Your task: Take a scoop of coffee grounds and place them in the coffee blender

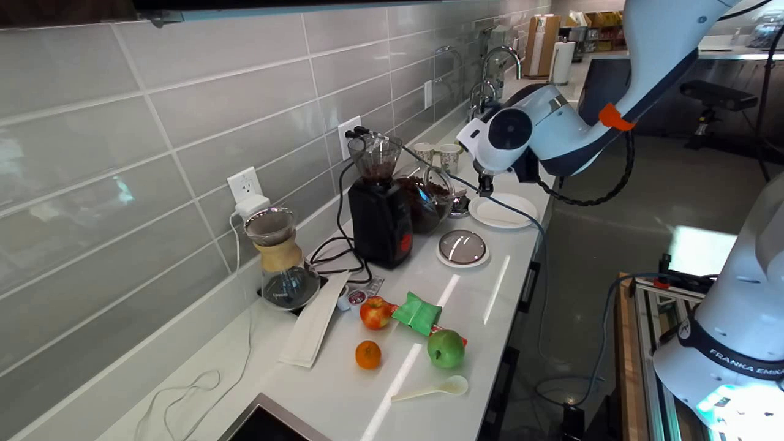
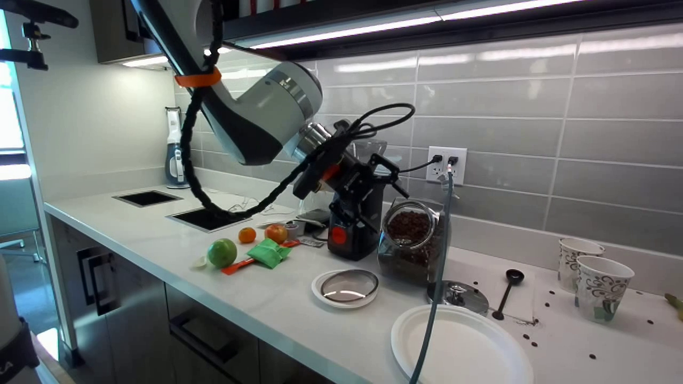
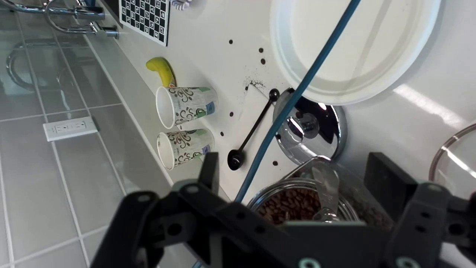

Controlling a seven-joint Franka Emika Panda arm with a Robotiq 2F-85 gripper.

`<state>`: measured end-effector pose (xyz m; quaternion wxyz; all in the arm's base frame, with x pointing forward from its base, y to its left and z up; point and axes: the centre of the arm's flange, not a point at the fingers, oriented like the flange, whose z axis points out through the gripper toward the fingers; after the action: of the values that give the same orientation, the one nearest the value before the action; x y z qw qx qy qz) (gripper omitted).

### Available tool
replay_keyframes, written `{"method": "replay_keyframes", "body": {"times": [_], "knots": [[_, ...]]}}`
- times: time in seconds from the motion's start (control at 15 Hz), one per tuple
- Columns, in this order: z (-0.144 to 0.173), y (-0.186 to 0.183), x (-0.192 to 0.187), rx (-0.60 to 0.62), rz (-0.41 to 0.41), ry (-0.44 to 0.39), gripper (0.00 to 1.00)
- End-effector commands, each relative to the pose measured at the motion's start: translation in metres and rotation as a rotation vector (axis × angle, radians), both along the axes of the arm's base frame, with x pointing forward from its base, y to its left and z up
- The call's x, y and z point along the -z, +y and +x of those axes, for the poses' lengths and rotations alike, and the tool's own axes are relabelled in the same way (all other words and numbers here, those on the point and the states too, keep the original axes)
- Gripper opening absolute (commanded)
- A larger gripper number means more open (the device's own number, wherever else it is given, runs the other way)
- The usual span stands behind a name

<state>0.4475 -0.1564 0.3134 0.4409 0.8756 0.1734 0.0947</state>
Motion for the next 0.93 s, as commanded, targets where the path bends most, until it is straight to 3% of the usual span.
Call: {"method": "replay_keyframes", "body": {"times": [0.0, 0.33, 0.87], "knots": [[0.009, -0.015, 0.033, 0.024, 0.036, -0.113, 1.00], [0.018, -0.029, 0.051, 0.023, 0.055, -0.194, 1.00], [0.044, -0.035, 0.081, -0.030, 0.081, -0.159, 0.95]]}}
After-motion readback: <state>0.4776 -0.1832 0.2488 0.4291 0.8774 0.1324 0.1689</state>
